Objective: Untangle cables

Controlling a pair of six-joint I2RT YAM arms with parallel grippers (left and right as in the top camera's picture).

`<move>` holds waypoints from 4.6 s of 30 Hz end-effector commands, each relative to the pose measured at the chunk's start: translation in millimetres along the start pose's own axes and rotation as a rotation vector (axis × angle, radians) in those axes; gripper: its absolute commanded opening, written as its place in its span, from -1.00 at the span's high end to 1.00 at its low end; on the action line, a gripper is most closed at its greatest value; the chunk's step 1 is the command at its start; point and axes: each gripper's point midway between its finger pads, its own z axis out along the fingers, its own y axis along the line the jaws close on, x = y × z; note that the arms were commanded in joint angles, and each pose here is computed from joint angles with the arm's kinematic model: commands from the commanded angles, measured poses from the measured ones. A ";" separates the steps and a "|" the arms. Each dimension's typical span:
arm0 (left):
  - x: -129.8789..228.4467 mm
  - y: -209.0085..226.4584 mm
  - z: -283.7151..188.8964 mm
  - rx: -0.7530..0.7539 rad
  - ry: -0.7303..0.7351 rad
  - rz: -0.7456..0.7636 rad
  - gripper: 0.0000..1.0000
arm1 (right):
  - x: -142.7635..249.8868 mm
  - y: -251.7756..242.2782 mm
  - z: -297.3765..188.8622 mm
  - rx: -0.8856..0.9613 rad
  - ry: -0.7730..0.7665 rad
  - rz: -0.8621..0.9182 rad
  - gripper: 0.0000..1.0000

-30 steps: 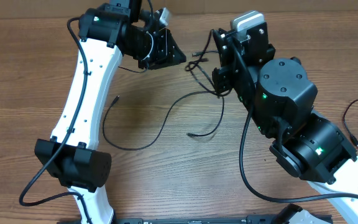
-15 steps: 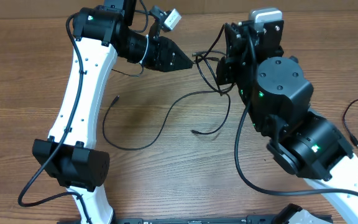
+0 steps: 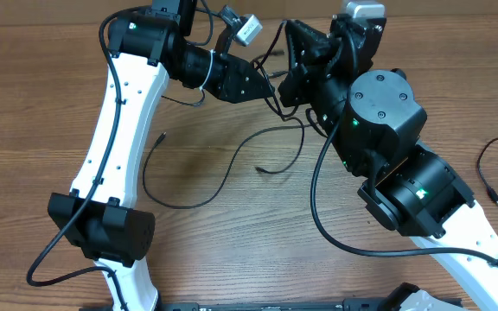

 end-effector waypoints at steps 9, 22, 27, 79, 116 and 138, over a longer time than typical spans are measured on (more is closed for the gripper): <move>2.8 9.5 3.4 -0.078 0.024 0.021 0.62 | -20.7 35.7 -15.6 -0.200 -0.014 0.155 0.92; 9.0 33.9 10.8 -0.226 0.066 -0.004 0.65 | -78.7 42.3 -60.5 -0.260 -0.199 0.114 0.92; 19.4 63.6 10.5 -0.348 0.091 -0.090 0.62 | -93.1 34.0 -74.8 -0.214 -0.258 0.027 0.92; 84.7 66.4 10.6 -0.376 0.277 -0.413 0.42 | -173.8 -365.2 -206.7 1.137 -0.307 -0.291 0.82; 88.2 56.7 12.7 -0.329 0.294 -0.421 0.43 | 186.6 -444.7 -255.1 1.443 0.273 1.177 -1.00; 91.6 52.8 12.4 -0.318 0.306 -0.447 0.44 | 288.3 -478.2 -253.2 1.385 0.241 1.092 0.92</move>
